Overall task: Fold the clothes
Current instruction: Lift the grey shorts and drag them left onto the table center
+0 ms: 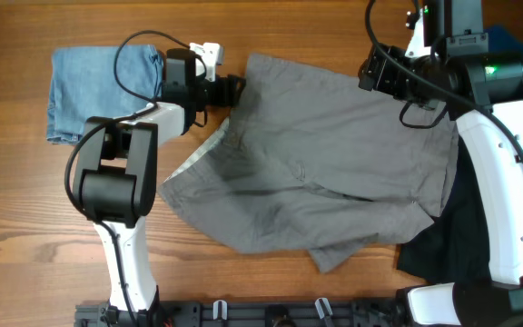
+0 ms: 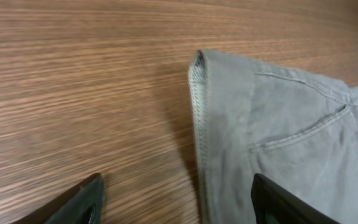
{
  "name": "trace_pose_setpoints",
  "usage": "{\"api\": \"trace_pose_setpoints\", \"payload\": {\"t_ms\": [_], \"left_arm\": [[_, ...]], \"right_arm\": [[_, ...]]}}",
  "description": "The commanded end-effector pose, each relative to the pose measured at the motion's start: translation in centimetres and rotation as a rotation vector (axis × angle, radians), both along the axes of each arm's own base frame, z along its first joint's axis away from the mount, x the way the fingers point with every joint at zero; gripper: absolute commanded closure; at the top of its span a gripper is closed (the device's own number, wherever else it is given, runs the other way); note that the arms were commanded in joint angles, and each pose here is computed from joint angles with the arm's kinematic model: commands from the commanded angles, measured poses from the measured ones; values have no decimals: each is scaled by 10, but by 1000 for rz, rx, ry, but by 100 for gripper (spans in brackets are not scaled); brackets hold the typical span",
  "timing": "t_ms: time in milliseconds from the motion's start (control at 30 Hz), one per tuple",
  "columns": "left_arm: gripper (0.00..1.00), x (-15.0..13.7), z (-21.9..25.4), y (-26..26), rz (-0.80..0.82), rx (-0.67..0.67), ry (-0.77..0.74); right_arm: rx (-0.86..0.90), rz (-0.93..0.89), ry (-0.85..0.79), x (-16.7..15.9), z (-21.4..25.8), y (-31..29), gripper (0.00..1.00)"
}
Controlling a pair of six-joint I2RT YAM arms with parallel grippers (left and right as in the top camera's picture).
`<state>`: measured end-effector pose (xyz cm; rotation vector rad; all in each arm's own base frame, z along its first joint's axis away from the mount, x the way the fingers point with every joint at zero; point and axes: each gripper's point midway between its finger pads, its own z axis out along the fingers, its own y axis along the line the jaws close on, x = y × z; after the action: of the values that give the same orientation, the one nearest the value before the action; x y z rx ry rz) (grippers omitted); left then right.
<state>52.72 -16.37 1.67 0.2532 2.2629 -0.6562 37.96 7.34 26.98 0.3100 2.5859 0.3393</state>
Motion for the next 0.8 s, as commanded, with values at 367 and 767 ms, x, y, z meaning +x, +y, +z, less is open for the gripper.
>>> {"api": "trace_pose_setpoints", "payload": {"t_ms": [367, 767], "left_arm": [[61, -53, -70, -67, -99, 69, 170], [93, 64, 73, 156, 542, -134, -116]], "right_arm": [[-10, 15, -25, -1, 8, -1, 15], [-8, 17, -24, -1, 8, -1, 15]]}}
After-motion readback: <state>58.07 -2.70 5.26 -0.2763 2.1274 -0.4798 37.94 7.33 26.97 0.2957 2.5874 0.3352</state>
